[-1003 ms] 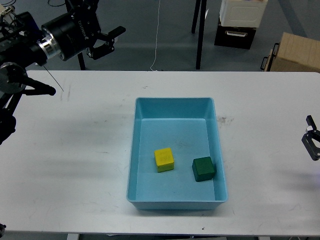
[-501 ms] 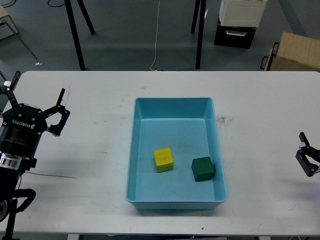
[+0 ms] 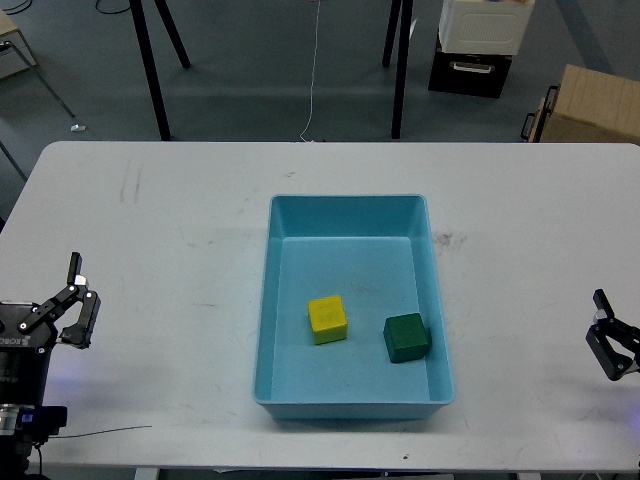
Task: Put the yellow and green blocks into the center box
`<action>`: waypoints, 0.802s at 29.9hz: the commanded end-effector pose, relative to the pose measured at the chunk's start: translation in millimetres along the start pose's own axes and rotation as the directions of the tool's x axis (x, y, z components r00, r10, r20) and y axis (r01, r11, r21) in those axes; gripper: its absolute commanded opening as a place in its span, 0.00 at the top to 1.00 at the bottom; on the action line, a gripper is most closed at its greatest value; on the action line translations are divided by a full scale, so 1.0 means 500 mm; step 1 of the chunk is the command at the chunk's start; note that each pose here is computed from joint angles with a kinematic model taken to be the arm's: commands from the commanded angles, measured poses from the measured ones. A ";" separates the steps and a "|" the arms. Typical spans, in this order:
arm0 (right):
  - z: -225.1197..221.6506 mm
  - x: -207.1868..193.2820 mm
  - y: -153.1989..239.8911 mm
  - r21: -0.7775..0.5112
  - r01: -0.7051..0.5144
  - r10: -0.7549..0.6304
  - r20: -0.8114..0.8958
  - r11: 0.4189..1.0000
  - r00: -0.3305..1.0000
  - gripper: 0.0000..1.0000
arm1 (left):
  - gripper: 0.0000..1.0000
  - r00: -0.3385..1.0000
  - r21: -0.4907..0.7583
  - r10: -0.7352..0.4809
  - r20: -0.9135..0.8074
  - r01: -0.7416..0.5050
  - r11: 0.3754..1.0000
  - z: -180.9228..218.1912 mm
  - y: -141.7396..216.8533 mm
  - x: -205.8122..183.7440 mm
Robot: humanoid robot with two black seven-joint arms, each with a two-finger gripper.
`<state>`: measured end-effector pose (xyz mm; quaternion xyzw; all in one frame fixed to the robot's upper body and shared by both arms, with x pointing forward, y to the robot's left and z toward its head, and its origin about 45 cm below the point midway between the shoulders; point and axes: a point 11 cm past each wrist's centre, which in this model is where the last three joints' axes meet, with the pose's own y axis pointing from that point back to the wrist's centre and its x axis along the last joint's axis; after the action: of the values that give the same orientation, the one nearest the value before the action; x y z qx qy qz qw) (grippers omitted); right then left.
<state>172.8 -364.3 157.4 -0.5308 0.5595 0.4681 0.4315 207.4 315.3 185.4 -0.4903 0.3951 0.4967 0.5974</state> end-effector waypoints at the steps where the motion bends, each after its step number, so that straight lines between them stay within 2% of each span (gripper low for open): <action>1: -0.007 -0.001 0.005 0.014 0.001 -0.001 -0.007 1.000 1.000 0.00 | 0.00 1.000 0.044 0.007 -0.029 -0.006 0.999 -0.034 0.001 0.005; 7: -0.018 -0.005 0.002 0.029 0.009 -0.008 -0.016 1.000 1.000 0.00 | 0.00 0.997 0.114 0.009 -0.078 0.000 0.993 -0.090 0.002 0.003; 13: -0.035 -0.008 0.004 0.072 0.014 -0.013 -0.020 0.997 1.000 0.00 | 0.00 0.997 0.116 0.008 -0.078 0.001 0.993 -0.091 0.002 0.002; 24: -0.027 -0.007 -0.002 0.060 0.015 -0.014 -0.018 0.998 1.000 0.00 | 0.00 0.997 0.112 0.006 -0.075 0.002 0.994 -0.088 0.002 0.000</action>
<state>172.9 -379.4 164.1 -0.5232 0.5753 0.4402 0.4490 207.0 272.1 175.3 -0.4734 0.4462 0.4554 0.6078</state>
